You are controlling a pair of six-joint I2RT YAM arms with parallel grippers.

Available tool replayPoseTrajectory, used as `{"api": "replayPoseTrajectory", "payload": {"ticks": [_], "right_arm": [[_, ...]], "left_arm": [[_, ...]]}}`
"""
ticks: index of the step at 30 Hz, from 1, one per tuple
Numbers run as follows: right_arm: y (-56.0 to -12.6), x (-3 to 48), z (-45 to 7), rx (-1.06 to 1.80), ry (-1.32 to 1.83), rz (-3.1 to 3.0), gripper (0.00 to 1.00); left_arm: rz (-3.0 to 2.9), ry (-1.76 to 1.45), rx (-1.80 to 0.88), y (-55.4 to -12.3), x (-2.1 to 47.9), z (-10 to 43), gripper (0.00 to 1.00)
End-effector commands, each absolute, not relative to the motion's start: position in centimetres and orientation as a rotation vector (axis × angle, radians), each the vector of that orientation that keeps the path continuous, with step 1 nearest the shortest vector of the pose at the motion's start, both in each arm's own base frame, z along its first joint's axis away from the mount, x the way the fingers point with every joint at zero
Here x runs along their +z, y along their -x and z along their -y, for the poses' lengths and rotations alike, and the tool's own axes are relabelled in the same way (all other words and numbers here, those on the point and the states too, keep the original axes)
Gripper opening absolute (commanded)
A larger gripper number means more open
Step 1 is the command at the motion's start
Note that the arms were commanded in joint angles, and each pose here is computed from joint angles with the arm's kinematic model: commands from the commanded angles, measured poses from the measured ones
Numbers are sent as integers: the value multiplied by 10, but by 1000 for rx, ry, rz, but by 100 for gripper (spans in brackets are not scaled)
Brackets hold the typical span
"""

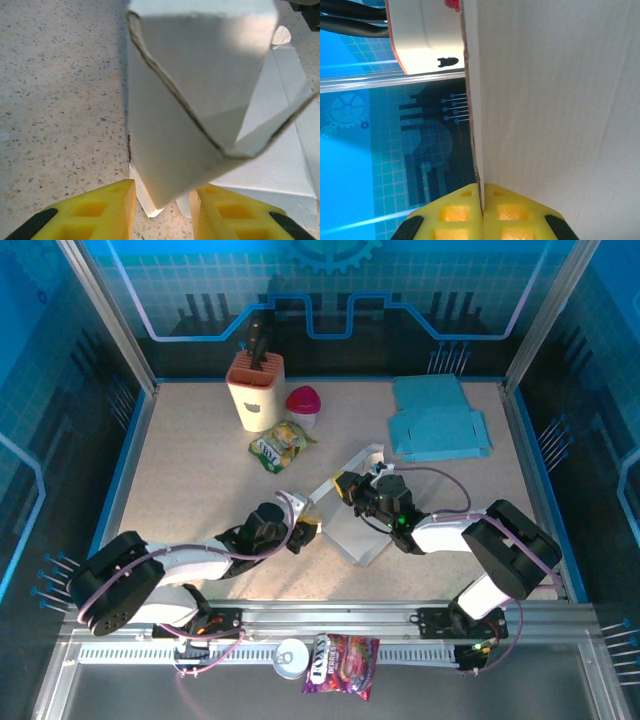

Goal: Fold the paper box

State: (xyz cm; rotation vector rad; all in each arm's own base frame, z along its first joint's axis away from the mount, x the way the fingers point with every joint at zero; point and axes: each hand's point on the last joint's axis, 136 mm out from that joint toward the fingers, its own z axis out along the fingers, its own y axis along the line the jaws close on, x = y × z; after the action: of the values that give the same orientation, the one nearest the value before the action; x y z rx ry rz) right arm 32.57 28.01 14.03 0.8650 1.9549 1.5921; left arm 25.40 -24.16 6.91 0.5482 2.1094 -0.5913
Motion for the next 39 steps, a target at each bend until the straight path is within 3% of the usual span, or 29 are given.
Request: {"api": "replayPoseTrajectory", "payload": {"ticks": [1,12,24,39], "right_arm": [[-320,125,-279,1578,-889,-1981,0],[-319,121,-276,1571,-917,-1943,0],[-315,123,-278,1601,-967,-1869,0],[-308,128,-273,1573,-996,-1853,0]], "left_arm": [[-2045,-479,-599,-269,88,250,34],[-2038,-446,-581,-274,89,265,21],[-2019,-341,-533,-285,91,273,28],[-1986,-189,-445,-299,96,272,25]]}}
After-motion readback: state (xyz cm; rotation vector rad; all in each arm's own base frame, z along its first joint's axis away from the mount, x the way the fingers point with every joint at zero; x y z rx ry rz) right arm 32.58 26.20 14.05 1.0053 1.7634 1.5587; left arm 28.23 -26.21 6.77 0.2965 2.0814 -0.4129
